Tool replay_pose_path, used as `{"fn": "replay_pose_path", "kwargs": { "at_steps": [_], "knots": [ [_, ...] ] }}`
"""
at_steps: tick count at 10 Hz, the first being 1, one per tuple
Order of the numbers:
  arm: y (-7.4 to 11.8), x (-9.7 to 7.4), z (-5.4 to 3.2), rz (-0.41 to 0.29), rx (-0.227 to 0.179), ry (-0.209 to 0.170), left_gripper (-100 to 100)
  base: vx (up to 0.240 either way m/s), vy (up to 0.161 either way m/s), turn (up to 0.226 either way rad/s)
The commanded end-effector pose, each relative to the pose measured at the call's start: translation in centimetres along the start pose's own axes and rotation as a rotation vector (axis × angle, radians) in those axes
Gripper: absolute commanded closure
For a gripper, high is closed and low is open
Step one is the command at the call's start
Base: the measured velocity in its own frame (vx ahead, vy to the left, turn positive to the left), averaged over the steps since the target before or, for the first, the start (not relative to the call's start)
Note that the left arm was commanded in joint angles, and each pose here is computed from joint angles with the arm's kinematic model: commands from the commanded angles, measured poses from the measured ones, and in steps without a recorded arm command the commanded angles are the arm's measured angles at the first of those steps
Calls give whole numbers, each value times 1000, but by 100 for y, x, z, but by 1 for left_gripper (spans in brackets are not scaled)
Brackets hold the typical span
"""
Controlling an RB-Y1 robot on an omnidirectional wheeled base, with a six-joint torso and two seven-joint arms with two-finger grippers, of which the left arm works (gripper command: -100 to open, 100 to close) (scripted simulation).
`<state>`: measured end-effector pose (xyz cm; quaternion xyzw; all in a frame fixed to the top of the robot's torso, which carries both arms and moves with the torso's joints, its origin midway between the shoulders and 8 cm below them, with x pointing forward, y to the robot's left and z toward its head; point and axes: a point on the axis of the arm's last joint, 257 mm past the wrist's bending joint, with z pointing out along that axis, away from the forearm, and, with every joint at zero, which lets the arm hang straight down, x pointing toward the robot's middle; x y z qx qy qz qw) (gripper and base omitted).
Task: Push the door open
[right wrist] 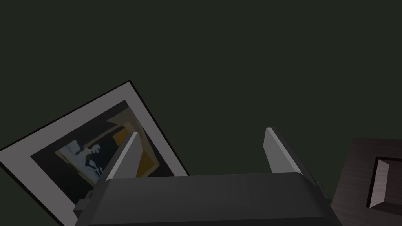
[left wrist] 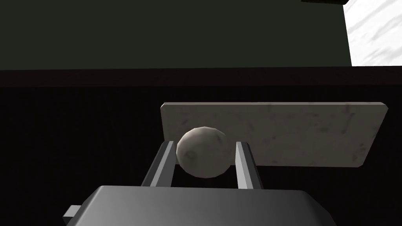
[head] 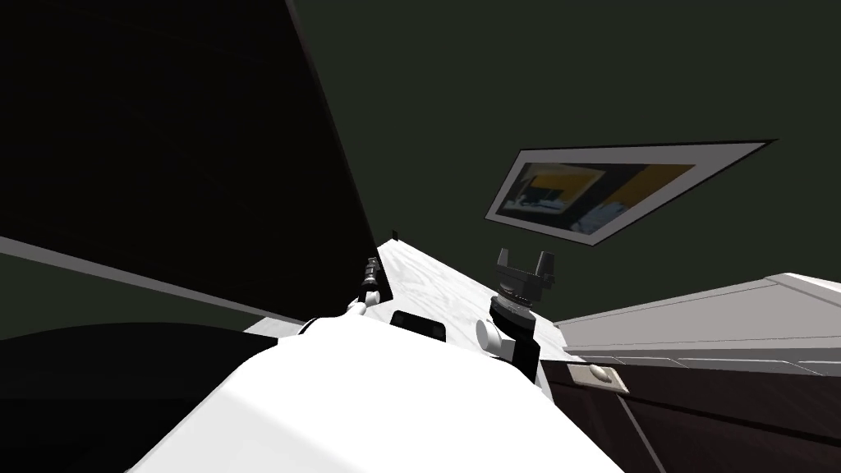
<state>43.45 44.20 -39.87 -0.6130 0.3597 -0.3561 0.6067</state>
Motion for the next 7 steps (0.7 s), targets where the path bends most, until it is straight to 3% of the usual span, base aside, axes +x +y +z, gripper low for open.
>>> {"fn": "replay_pose_path", "kwargs": {
  "at_steps": [1,7],
  "knots": [
    [-52,-51,72,2,14,-12,100,139,22,26],
    [-66,-453,109,1,11,-108,100,184,12,37]
  ]
}}
